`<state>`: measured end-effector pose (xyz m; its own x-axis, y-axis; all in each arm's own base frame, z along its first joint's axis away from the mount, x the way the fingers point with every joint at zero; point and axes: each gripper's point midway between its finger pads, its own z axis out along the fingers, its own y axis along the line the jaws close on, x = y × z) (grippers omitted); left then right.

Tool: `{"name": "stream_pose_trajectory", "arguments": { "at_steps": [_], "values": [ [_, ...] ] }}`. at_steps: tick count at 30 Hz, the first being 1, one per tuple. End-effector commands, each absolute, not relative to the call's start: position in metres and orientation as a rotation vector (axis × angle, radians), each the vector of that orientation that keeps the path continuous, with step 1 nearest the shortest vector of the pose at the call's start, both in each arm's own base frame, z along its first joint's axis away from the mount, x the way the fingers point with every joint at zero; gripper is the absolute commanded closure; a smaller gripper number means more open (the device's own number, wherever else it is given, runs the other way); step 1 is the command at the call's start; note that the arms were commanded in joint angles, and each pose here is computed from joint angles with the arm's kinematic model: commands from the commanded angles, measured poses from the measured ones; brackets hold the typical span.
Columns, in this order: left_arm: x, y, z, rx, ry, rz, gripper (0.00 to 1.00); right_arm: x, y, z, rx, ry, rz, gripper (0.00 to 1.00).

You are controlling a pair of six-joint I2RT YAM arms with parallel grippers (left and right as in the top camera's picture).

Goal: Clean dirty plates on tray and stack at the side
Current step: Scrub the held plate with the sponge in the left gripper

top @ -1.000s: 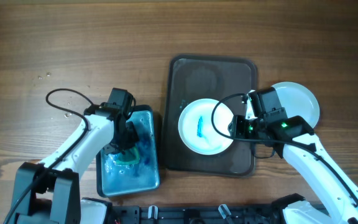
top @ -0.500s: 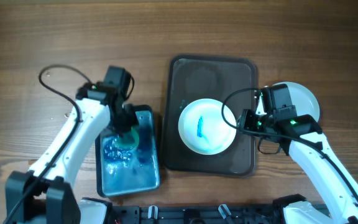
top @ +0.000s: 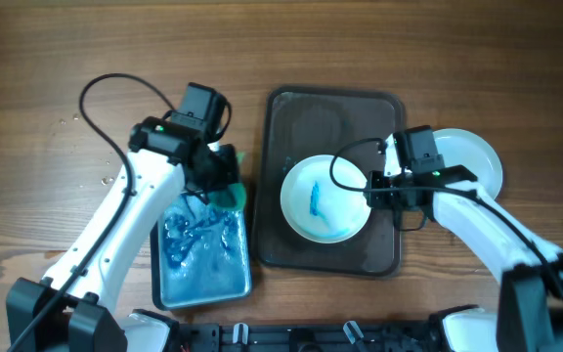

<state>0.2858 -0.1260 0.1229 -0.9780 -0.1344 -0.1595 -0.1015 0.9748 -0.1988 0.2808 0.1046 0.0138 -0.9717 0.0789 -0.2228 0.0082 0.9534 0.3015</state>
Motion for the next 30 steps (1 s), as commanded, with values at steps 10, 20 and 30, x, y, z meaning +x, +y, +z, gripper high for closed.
{"name": "stream_pose_trajectory", "arguments": {
  "at_steps": [10, 20, 30],
  "values": [
    [0.301, -0.262, 0.093, 0.083, 2.866, -0.645, 0.96, 0.266, 0.104, -0.021, 0.145, 2.991, 0.447, 0.96],
    [0.278, -0.316, 0.0, 0.147, 3.05, -0.782, 0.96, 0.261, 0.103, -0.022, 0.15, 3.011, 0.441, 0.96],
    [0.299, -0.172, -0.01, 0.048, 2.962, 0.398, 0.96, 0.261, 0.103, -0.022, 0.15, 3.012, 0.442, 0.96]
  ]
}}
